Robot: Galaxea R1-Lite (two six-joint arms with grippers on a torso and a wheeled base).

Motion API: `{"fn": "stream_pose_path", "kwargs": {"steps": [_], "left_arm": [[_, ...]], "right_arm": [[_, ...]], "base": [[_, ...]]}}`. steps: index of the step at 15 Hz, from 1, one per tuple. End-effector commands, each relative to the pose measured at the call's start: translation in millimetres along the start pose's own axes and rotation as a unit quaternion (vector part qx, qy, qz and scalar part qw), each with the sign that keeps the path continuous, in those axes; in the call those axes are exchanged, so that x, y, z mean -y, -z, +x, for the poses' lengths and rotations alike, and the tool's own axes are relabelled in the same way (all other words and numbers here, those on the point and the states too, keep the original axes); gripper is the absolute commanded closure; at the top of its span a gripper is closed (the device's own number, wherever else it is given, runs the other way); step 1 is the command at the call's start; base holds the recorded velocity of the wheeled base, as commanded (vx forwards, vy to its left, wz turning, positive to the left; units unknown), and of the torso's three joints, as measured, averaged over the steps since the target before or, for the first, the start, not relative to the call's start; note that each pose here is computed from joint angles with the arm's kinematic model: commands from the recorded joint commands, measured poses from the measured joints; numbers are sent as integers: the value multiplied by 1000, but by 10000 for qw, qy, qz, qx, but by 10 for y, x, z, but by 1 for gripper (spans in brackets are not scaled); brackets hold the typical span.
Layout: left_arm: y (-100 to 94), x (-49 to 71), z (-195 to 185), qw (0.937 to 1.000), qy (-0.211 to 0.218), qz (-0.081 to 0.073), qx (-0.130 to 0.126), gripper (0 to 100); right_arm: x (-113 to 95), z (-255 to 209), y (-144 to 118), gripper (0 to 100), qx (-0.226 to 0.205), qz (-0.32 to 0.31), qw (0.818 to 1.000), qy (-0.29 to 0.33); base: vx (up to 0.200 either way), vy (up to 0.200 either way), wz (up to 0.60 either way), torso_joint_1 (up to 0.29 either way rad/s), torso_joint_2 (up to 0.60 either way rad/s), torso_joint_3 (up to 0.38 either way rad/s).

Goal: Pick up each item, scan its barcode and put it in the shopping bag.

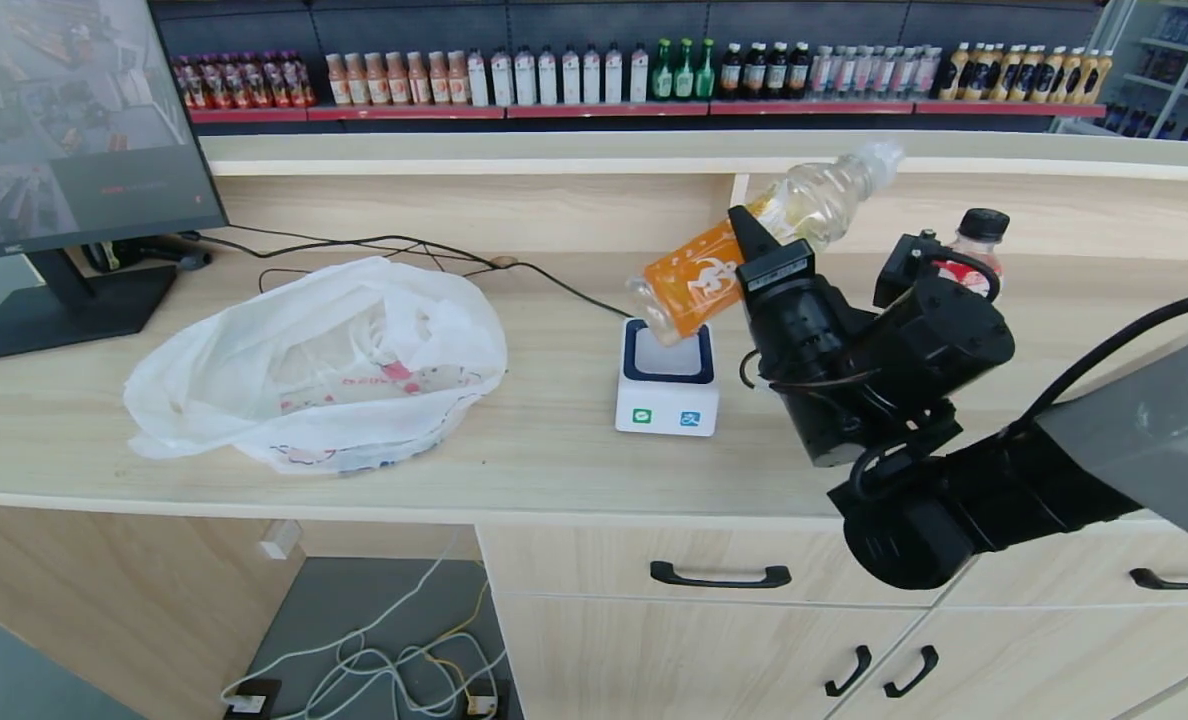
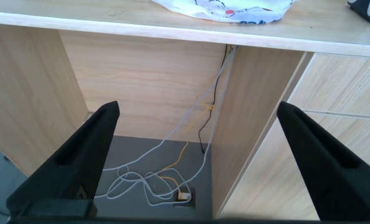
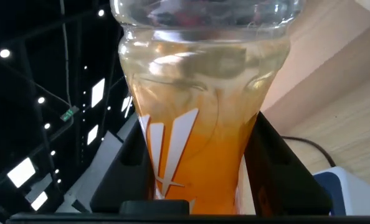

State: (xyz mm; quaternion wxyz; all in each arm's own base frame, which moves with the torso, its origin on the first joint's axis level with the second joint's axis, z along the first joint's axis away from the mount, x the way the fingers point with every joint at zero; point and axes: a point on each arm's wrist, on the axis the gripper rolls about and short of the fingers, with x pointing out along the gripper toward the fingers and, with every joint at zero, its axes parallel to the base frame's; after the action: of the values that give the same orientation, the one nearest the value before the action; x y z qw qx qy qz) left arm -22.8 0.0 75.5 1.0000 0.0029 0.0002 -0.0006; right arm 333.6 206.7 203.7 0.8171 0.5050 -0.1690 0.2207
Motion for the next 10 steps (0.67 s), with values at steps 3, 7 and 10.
{"fn": "stream_pose_path", "kwargs": {"steps": [3,7,10], "left_arm": [[0,0,0,10000,1,2,2,0],[0,0,0,10000,-6,2,2,0],[0,0,0,10000,1,2,2,0]], "right_arm": [[182,100,139,100,95,251,9996,101],[305,63,210,100,104,391,9986,341],[309,48,215,100,111,384,9985,384]], "base": [[0,0,0,0,0,0],[0,0,0,0,0,0],[0,0,0,0,0,0]]}}
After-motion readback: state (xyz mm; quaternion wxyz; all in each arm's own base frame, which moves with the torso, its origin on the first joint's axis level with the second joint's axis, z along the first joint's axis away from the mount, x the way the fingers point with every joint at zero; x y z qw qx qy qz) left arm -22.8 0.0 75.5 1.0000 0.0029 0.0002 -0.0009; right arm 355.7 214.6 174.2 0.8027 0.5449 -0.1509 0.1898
